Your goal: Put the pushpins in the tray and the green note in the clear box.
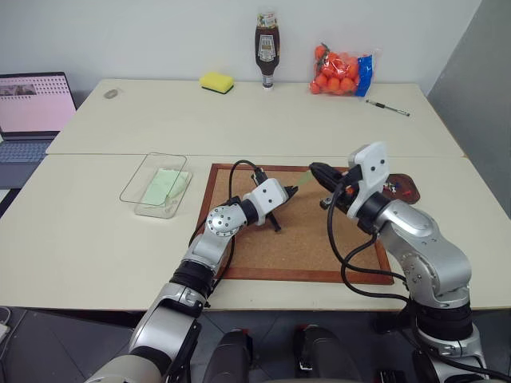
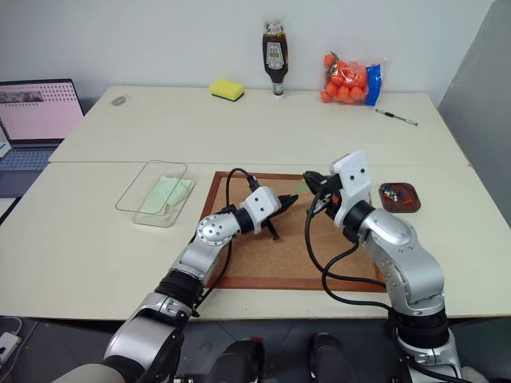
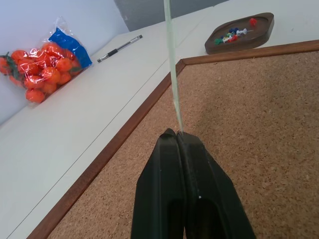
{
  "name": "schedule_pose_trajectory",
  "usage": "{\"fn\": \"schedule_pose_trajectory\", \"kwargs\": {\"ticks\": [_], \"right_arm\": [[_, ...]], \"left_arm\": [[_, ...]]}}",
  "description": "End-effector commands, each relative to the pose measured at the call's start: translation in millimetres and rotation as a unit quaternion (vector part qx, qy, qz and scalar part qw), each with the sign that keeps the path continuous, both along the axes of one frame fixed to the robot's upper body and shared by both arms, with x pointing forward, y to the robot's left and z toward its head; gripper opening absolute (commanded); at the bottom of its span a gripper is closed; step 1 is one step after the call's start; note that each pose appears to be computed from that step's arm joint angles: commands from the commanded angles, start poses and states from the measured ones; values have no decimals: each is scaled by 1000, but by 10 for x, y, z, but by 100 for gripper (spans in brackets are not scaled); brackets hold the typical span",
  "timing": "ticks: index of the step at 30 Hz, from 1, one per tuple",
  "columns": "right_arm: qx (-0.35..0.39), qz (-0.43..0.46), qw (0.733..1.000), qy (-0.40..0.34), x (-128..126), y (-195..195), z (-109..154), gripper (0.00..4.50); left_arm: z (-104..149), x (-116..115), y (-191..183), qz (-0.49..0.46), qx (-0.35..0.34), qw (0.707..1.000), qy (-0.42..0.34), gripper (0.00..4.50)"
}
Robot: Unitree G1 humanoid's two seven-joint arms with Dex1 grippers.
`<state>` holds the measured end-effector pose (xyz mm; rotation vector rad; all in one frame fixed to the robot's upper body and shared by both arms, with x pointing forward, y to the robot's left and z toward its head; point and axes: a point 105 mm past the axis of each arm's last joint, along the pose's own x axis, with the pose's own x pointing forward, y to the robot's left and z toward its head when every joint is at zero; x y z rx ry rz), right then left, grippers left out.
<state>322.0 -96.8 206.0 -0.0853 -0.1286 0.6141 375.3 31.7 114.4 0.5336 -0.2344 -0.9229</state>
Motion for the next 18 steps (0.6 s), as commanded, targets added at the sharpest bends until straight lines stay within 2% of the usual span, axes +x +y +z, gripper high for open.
{"fn": "schedule_pose_trajectory", "kwargs": {"ticks": [1, 6, 9, 13, 14, 18], "right_arm": [[21, -27, 999, -32, -51, -170, 214, 0], [19, -30, 999, -21, -82, -225, 175, 0], [14, -15, 1000, -12, -105, -148, 126, 0], [11, -2, 1000, -8, -108, -65, 100, 0], [10, 1, 1000, -8, -100, -43, 96, 0], [8, 3, 1000, -7, -61, -19, 96, 0]], "left_arm": [[94, -11, -38, -6, -3, 1000, -23, 4], [127, 0, -51, -1, -21, 1000, -16, 4], [216, -28, -103, -12, -79, 997, 16, 4], [250, -59, -85, -23, -104, 993, 44, 4], [266, -51, -47, -22, -104, 993, 46, 40], [323, -5, 58, -15, -111, 992, 55, 107]]}}
